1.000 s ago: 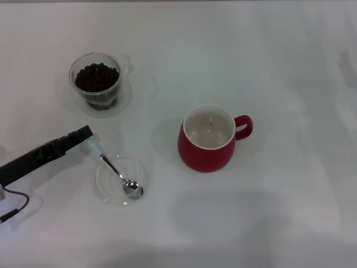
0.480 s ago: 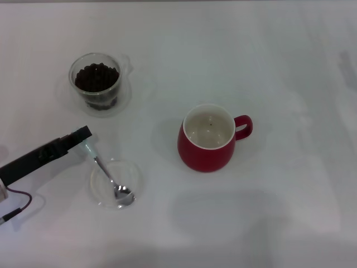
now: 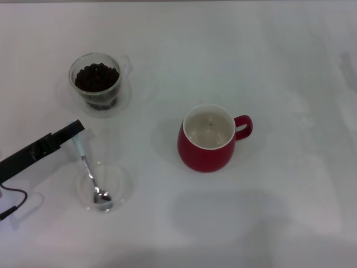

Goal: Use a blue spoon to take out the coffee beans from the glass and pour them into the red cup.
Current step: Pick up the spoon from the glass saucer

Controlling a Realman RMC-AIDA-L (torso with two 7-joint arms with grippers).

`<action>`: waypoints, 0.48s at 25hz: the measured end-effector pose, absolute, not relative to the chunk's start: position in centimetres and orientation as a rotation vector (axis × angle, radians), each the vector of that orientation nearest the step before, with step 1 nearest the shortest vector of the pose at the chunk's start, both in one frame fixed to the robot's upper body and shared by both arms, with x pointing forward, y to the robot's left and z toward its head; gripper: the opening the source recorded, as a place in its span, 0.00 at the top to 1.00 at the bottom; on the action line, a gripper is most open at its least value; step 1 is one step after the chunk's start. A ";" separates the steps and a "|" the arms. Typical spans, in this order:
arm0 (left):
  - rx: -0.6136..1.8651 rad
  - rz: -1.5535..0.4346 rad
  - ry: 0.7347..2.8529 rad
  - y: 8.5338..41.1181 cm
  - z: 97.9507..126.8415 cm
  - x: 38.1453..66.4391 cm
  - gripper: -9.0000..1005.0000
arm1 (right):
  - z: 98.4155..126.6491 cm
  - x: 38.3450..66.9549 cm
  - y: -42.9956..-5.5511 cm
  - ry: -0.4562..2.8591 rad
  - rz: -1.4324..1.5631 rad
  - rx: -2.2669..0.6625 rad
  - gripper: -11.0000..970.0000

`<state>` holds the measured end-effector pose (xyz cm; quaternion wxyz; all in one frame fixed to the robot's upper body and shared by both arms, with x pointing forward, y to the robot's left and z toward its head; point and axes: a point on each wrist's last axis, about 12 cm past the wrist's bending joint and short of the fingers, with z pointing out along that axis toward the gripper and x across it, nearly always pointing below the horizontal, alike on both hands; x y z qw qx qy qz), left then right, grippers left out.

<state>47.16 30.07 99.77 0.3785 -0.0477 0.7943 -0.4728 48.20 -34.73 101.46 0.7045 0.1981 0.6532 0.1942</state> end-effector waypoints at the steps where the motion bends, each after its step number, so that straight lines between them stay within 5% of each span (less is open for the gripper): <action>1: -0.124 -1.211 2.022 30.1 99.8 47.2 0.83 | 101.5 48.2 -34.7 1.453 0.432 0.441 0.13; 12: -0.148 -1.228 1.938 30.3 100.6 47.5 0.85 | 101.5 48.2 -34.7 1.452 0.432 0.443 0.13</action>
